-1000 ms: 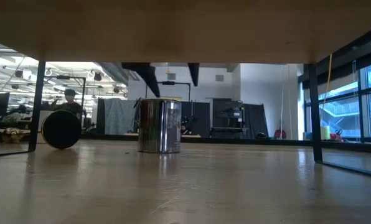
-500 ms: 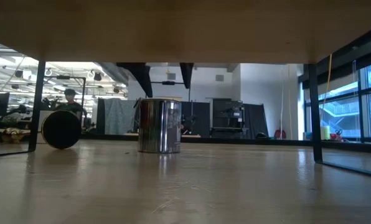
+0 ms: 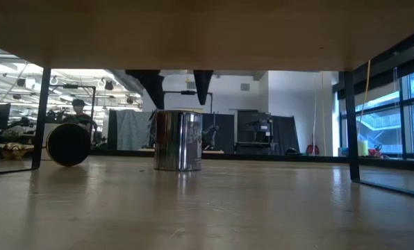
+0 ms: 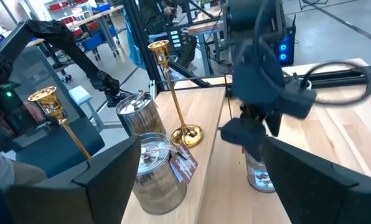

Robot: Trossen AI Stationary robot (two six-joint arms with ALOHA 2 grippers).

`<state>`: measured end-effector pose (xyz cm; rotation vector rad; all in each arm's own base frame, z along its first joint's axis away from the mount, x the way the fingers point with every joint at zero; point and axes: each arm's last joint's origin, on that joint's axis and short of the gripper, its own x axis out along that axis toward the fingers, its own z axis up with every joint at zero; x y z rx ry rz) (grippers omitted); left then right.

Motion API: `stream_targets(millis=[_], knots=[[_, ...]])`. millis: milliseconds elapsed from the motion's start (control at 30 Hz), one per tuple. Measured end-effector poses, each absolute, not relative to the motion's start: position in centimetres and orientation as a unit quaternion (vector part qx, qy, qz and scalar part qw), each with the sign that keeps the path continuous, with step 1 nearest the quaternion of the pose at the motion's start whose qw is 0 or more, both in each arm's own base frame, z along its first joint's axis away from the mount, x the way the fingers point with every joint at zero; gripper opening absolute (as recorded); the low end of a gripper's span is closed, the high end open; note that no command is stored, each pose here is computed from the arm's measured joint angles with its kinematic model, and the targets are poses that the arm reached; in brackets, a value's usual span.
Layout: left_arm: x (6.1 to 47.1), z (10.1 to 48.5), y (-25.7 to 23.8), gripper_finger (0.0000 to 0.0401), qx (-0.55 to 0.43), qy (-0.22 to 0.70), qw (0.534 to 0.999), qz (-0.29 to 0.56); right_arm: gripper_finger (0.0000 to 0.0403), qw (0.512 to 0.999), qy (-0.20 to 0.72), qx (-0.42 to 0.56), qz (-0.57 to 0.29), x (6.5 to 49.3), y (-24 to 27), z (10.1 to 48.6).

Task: Pick & Place candle stick holders
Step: Put the silver scented candle on the shelf

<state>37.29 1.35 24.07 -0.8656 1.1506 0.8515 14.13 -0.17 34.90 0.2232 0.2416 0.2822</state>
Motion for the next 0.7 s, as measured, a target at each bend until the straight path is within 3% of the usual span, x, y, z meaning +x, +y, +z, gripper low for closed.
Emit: stream_targets(millis=[700], knots=[[38.19,22.87,1.28,0.04,-0.402,0.513,0.664,0.366,0.0338,0.976,0.123,0.109,0.141,14.13,-0.17,34.84]])
